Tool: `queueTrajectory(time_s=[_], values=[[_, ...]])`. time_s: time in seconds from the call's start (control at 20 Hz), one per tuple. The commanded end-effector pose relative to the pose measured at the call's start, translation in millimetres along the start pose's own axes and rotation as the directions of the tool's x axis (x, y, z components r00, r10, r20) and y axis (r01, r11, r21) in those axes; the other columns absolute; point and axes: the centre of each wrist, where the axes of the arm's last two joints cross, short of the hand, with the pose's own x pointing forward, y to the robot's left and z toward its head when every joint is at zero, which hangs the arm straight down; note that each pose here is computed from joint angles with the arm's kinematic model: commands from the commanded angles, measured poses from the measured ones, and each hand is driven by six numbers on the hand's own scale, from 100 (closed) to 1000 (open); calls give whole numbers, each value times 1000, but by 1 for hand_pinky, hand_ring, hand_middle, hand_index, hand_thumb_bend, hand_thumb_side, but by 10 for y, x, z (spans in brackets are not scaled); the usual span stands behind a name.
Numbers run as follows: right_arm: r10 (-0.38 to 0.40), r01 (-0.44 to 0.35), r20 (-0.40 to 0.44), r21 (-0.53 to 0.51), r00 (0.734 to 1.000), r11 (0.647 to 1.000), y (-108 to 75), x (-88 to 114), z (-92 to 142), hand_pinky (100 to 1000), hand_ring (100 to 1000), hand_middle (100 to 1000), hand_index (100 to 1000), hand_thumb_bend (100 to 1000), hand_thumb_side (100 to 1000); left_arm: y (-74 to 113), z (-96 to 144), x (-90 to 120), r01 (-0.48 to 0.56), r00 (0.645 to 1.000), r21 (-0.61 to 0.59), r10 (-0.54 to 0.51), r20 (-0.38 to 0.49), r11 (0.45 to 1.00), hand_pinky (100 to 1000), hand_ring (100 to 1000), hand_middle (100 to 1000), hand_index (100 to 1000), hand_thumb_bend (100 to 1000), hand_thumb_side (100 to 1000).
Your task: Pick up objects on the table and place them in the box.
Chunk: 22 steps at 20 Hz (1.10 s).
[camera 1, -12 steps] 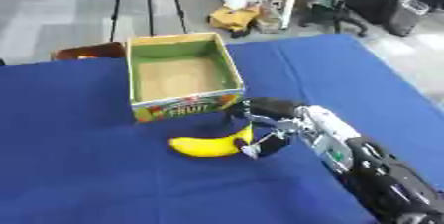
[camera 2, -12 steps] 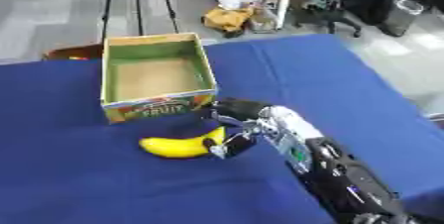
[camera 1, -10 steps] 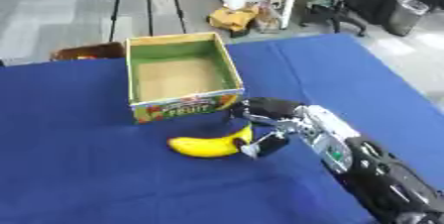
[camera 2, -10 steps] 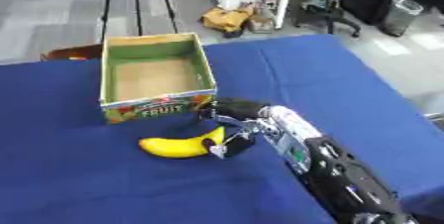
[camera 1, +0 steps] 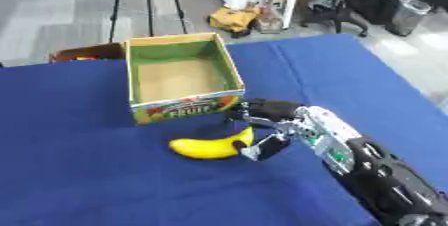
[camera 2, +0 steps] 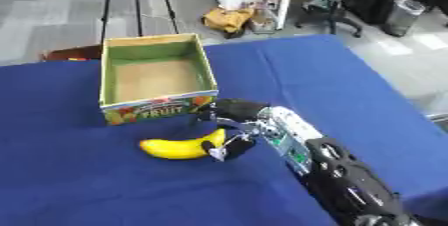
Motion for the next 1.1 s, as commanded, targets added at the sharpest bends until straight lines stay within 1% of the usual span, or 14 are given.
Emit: queueTrajectory(time_s=[0.05,0.4,1.1], values=[[49,-49,2,13,999,999,-114,-22,23,696,900,783,851,100,288,43,-27,61,17,1000,-4,-17,21,1000,449,560,749,708,598,831],[52,-53,15,63,999,997,-8,-30,-44,699,900,782,850,100,311,39,-29,63,15,1000,-5,-15,22,1000,448,559,750,707,599,830],[67,-68,16,98,998,993,100,-49,-101,699,896,780,837,100,315,35,-32,66,14,1000,-7,-14,23,1000,447,558,751,706,601,830]])
